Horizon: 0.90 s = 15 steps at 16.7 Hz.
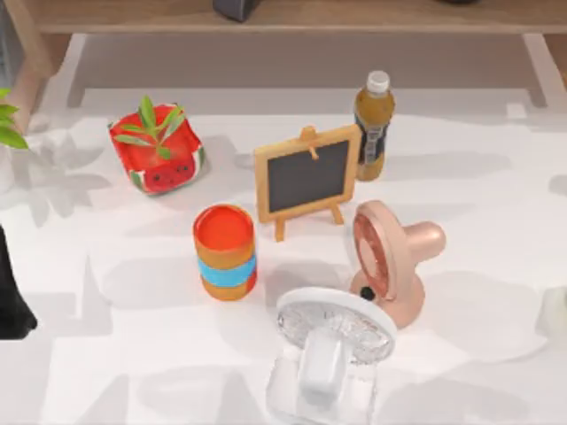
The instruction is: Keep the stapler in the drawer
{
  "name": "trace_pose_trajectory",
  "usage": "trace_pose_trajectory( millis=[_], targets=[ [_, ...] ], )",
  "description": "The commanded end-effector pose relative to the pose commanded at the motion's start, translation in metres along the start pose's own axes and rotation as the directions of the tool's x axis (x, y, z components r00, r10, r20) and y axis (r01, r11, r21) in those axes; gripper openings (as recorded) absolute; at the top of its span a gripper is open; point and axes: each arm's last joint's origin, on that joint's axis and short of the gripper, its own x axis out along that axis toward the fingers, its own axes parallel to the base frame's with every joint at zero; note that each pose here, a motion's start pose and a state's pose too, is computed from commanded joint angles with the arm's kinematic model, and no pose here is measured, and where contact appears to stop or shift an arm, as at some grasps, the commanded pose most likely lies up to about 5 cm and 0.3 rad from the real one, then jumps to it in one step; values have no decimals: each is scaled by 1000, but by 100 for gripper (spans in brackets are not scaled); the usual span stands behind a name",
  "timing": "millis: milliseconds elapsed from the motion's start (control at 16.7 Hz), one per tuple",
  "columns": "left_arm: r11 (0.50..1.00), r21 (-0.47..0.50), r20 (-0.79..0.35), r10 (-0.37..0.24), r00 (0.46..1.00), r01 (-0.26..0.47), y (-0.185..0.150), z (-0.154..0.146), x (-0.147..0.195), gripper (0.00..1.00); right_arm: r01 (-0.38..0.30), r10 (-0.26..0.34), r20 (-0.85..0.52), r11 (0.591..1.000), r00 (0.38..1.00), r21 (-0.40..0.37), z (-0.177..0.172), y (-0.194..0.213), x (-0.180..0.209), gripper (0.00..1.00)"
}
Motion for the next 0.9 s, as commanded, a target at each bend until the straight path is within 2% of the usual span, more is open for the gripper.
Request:
trace_pose_trajectory(
  millis=[240, 540, 900],
  targets=[
    [1000, 0, 0, 0, 1000, 0, 0, 0, 0, 100, 2, -2, -2, 1000, 1000, 1, 1, -2, 33, 0],
    [1000, 0, 0, 0, 1000, 0, 0, 0, 0, 100, -2, 2, -2, 1000, 1000, 3, 2, -1, 36, 0],
    [1000, 0, 0, 0, 1000, 0, 0, 0, 0, 100, -2, 2, -2, 1000, 1000, 3, 2, -1, 36, 45]
  ],
)
